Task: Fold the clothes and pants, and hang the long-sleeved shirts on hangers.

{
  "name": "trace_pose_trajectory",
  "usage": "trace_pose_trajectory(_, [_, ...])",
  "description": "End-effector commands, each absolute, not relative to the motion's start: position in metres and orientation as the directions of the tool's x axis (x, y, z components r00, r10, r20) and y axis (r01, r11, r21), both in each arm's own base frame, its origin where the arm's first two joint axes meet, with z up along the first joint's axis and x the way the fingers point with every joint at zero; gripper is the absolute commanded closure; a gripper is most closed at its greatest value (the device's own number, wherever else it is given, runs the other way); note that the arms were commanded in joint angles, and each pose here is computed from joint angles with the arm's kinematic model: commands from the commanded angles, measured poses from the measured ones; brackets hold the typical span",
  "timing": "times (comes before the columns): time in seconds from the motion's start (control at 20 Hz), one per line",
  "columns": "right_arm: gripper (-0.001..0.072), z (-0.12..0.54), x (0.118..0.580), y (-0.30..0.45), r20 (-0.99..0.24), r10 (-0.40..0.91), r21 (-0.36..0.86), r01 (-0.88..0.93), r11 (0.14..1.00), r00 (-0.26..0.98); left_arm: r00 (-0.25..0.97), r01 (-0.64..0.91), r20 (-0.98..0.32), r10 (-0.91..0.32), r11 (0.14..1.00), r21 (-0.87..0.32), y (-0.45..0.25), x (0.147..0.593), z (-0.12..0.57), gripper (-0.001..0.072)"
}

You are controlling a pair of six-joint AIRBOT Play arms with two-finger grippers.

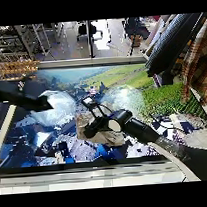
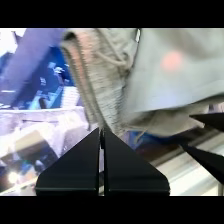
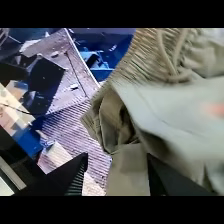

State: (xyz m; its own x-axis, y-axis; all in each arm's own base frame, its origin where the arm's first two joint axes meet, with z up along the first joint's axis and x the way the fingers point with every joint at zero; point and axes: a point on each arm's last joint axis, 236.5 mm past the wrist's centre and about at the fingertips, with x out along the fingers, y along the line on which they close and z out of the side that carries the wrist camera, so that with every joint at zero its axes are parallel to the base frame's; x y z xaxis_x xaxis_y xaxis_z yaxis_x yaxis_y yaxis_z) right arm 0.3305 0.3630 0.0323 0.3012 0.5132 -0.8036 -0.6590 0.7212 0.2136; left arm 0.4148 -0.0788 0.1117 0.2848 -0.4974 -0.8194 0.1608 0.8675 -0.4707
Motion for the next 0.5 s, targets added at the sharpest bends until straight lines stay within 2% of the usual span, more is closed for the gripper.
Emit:
trace_pose_trajectory(0.0, [0.0237, 0.066, 0.35, 0.335, -0.816, 0.468, 0.152, -0.655, 0.74, 0.339, 0.353, 0.12, -0.811, -0.465, 0.883, -0.454, -0.047, 0.405, 0.139, 0.0691])
trace_pose_trajectory(0.1, [0.0237, 0.087, 0.383, 0.266, -0.813, 0.43, 0.189, -0.519, 0.833, 0.394, 0.318, 0.131, -0.819, -0.478, 0.878, -0.461, -0.056, 0.403, 0.132, 0.0691])
trace_pose_trajectory(0.2, [0.0221, 0.077, 0.392, 0.202, -0.852, 0.412, 0.288, -0.369, 0.884, 0.324, 0.268, 0.154, -0.826, -0.496, 0.869, -0.471, -0.075, 0.402, 0.117, 0.0691])
trace_pose_trajectory(0.25, [0.018, 0.067, 0.392, 0.181, -0.849, 0.444, 0.349, -0.328, 0.878, 0.286, 0.237, 0.165, -0.831, -0.504, 0.864, -0.476, -0.084, 0.399, 0.109, 0.0691])
trace_pose_trajectory(0.35, [0.0181, 0.04, 0.388, 0.154, -0.799, 0.553, 0.507, -0.23, 0.831, 0.237, 0.16, 0.185, -0.841, -0.517, 0.852, -0.489, -0.104, 0.389, 0.087, 0.0691])
trace_pose_trajectory(0.45, [0.018, 0.007, 0.382, 0.146, -0.709, 0.678, 0.662, -0.147, 0.735, 0.196, 0.086, 0.21, -0.847, -0.525, 0.84, -0.5, -0.123, 0.378, 0.068, 0.0691])
